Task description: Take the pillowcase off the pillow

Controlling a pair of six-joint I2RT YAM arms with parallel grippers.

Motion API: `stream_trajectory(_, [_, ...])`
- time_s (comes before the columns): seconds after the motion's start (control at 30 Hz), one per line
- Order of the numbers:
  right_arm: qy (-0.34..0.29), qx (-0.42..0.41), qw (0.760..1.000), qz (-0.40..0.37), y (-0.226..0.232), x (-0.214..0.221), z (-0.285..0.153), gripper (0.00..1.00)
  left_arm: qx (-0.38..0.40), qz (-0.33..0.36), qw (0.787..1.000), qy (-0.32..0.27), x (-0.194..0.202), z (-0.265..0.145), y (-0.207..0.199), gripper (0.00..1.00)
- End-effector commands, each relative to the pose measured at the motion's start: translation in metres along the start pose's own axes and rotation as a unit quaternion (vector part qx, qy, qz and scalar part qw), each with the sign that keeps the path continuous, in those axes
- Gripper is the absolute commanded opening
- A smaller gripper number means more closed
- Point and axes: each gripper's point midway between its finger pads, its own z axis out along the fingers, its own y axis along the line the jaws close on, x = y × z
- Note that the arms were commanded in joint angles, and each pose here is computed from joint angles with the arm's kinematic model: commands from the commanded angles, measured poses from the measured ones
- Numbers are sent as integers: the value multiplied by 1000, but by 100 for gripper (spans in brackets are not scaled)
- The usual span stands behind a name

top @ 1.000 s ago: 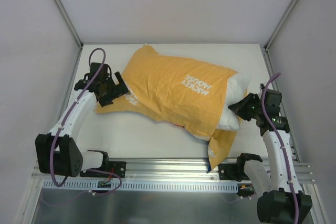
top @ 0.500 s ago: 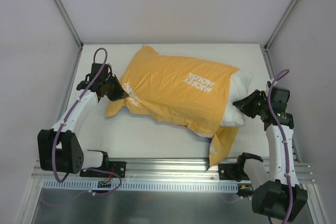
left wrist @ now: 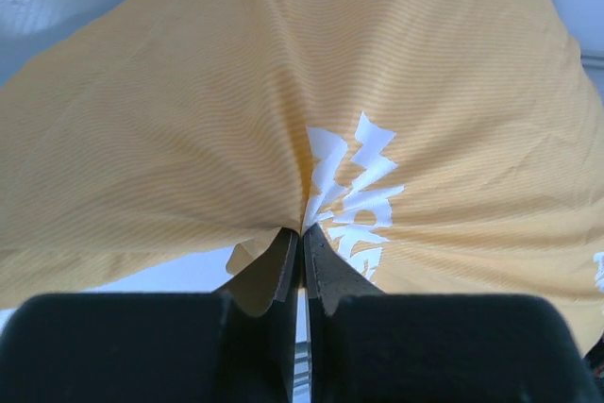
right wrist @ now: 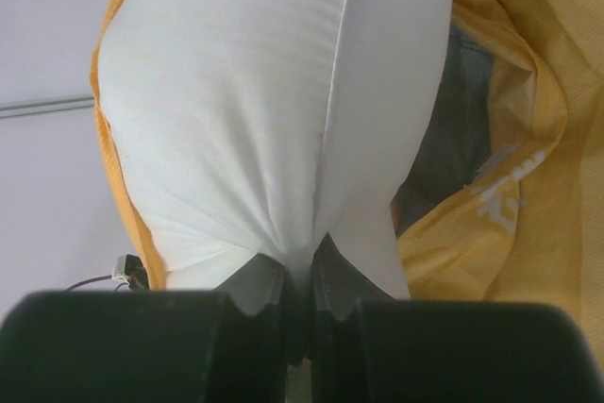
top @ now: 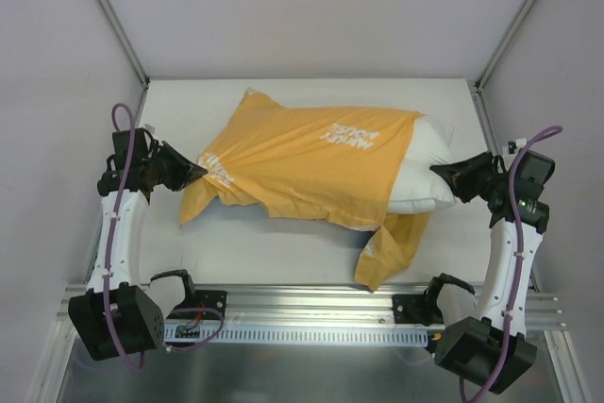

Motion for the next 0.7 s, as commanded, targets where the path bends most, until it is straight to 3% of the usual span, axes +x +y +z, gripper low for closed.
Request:
stream_trajectory(0.0, [-130, -23, 991, -21, 28, -61, -16, 1, -74, -42, 990, -112, -43, -16, 36, 0])
stream_trajectory(0.13, [-109, -29, 994, -17, 17, -51, -6, 1, -58, -31, 990, -124, -41, -26, 29, 0])
stream_trajectory(0.17, [-99, -34, 994, -17, 15, -46, -3, 1, -54, -28, 991, -123, -39, -26, 28, 4])
stream_trajectory(0.23, [-90, -33, 995, -25, 9, -38, 2, 1, -33, -13, 993, -114, -34, -29, 20, 27])
stream_trajectory(0.27, [-79, -22, 996, -25, -2, -30, 8, 1, -27, -7, 993, -111, -32, -30, 18, 51])
stream_trajectory(0.3, [-73, -17, 997, -26, -8, -27, 10, 1, -20, 4, 993, -114, -33, -33, 14, 63])
stream_trajectory(0.4, [-61, 12, 998, -32, -31, -19, 17, 1, -13, 25, 993, -116, -39, -36, 6, 86])
stream_trajectory(0.47, [-54, 23, 998, -33, -43, -15, 21, 1, -5, 30, 995, -97, -45, -31, -2, 96])
stream_trajectory(0.67, [-37, 23, 998, -39, -49, -10, 25, 1, 13, 74, 997, -20, -58, 11, -44, 99])
